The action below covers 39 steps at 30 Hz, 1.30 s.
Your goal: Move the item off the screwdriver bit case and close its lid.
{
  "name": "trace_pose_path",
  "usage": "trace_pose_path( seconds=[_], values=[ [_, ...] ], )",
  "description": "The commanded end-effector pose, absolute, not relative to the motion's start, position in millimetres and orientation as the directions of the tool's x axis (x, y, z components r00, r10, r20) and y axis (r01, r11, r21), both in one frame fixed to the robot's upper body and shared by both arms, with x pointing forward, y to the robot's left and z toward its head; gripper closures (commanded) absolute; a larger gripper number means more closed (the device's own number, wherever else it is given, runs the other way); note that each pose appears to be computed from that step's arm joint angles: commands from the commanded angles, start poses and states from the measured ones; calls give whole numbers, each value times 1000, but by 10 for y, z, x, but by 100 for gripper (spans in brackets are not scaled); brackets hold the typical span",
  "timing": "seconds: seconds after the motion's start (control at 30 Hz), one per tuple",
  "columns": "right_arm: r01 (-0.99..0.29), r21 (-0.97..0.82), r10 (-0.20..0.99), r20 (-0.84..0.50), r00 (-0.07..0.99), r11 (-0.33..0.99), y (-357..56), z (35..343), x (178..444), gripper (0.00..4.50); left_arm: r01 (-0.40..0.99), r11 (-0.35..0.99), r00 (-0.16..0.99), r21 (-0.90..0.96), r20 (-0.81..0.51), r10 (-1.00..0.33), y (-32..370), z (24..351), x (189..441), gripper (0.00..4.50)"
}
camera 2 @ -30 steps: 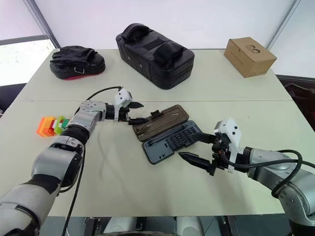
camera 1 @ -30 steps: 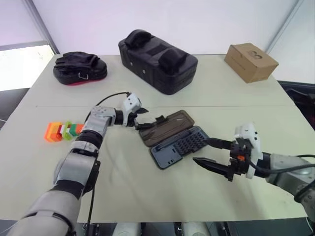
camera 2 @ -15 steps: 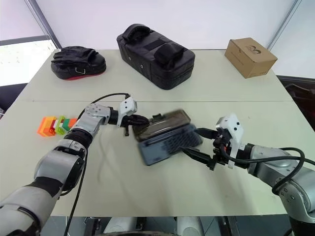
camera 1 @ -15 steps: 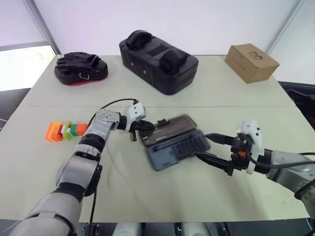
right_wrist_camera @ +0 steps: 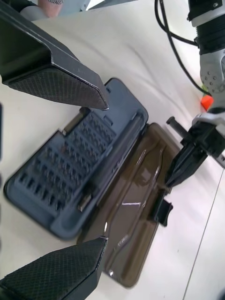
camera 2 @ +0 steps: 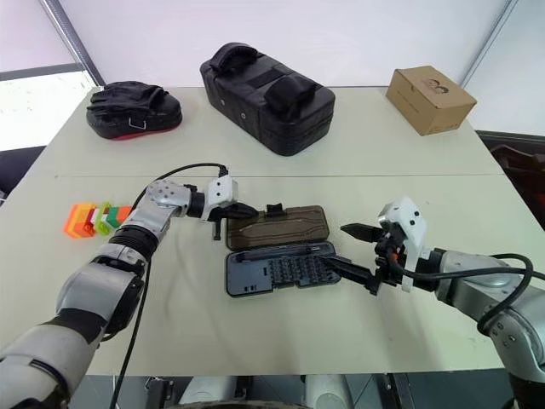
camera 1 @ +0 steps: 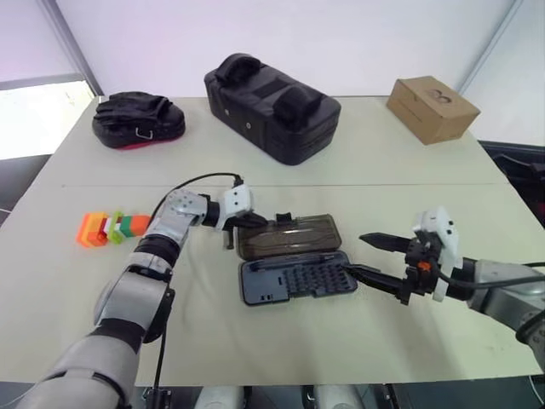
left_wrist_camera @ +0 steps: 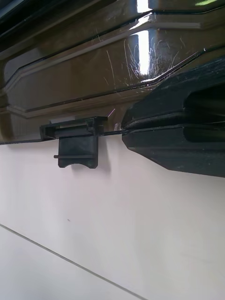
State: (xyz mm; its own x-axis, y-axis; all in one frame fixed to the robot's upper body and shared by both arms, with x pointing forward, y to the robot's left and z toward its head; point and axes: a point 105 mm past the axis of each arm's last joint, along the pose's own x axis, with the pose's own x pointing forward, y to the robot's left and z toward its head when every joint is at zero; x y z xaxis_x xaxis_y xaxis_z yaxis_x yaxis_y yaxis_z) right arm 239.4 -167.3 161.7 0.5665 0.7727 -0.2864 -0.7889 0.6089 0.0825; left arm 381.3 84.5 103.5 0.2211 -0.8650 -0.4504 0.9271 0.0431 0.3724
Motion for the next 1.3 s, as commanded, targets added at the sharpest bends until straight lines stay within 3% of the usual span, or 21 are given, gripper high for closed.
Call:
trace_pose_path(
  seconds=[0.03,0.17,0.4,0.87,1.0,1.2,1.3],
  values=[
    [-800,46,780,-264,568,598,-1676,1710,2382,0,908,-63,157,414,-475,-866,871,1129,3737,446],
    [-829,71,809,-280,517,555,-1634,1700,2276,0,912,-100,123,399,-497,-859,933,1067,3651,446],
    [-878,124,854,-328,403,462,-1605,1694,1995,0,915,-46,169,401,-485,-858,1016,986,3608,446],
    [-873,111,845,-333,418,476,-1615,1626,2098,0,917,-17,194,398,-484,-853,991,926,3596,446],
    [-872,110,845,-330,420,477,-1603,1615,2104,0,918,-4,212,397,-499,-841,1018,883,3618,311],
    [-876,110,846,-338,412,470,-1595,1563,2122,0,894,153,332,421,-396,-856,1074,1026,3772,16],
    [-881,113,856,-321,406,460,-1572,1580,2122,0,896,283,374,343,-236,-897,1080,1291,3841,16]
  ],
)
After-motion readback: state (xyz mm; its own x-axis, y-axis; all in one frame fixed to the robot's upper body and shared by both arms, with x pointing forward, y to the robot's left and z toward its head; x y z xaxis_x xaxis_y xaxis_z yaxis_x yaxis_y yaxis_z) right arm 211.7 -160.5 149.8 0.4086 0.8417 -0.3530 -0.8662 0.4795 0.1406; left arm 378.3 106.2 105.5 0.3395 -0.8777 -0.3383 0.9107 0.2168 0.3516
